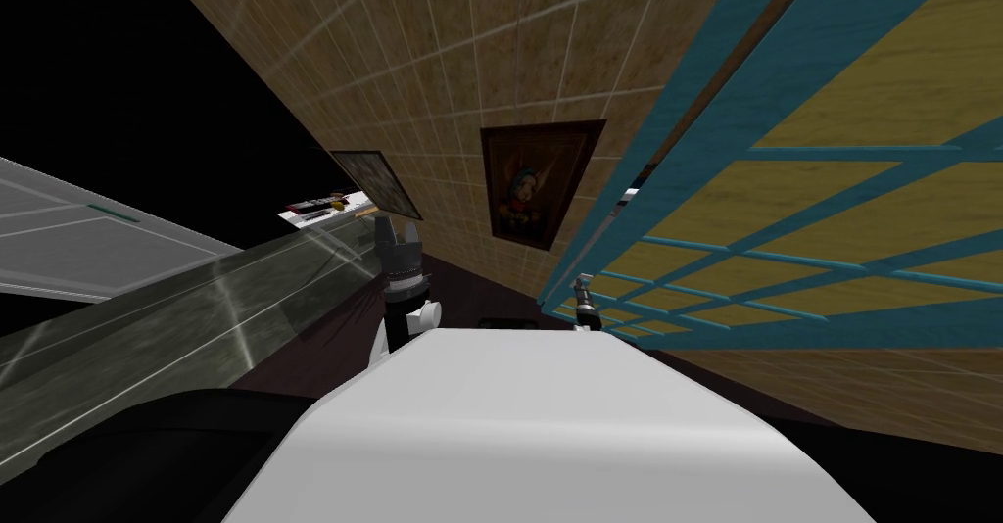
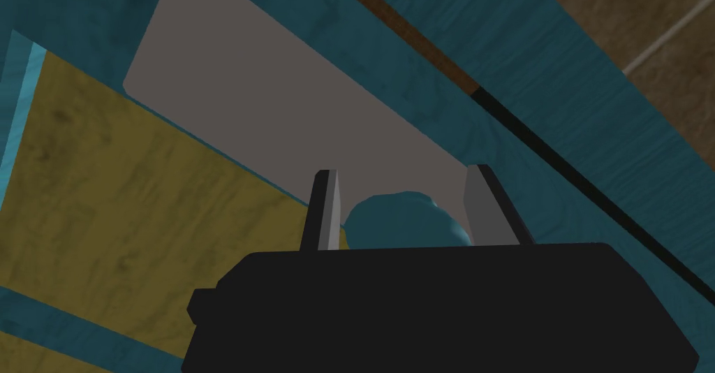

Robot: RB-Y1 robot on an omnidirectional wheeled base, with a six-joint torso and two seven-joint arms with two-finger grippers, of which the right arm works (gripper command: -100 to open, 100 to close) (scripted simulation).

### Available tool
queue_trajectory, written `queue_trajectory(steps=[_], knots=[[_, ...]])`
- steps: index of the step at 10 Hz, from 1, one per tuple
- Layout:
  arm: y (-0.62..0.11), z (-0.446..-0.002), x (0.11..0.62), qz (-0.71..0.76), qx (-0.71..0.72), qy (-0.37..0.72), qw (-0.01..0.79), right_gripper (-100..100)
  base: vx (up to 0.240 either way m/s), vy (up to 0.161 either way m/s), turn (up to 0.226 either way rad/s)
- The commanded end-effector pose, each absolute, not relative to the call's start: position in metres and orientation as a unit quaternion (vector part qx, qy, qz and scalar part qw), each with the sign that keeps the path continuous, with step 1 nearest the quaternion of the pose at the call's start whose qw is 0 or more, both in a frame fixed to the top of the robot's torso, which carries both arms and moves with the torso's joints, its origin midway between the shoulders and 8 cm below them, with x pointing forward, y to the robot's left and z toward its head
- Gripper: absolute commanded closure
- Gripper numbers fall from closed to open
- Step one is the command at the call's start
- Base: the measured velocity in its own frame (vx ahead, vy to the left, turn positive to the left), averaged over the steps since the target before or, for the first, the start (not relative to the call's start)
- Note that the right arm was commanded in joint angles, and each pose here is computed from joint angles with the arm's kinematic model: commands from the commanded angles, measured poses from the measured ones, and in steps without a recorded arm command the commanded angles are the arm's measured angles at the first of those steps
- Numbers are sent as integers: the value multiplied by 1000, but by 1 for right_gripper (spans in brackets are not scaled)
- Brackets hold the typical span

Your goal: Pull the door open

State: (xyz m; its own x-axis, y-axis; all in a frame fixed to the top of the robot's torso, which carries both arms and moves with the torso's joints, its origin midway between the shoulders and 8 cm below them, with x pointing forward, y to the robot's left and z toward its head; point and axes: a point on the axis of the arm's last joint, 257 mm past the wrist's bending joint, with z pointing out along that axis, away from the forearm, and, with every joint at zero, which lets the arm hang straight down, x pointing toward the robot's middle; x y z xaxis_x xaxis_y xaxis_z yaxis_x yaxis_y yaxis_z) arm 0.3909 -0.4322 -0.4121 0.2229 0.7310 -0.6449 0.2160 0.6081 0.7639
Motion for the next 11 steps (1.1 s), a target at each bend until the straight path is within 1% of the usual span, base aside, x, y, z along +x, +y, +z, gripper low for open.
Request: queue_trajectory(steps=[1, 11], knots=[[-449, -404, 389, 201, 417, 573, 676, 100, -57, -23, 83], [-454, -402, 389, 280, 490, 510, 649, 100, -30, -5, 44]])
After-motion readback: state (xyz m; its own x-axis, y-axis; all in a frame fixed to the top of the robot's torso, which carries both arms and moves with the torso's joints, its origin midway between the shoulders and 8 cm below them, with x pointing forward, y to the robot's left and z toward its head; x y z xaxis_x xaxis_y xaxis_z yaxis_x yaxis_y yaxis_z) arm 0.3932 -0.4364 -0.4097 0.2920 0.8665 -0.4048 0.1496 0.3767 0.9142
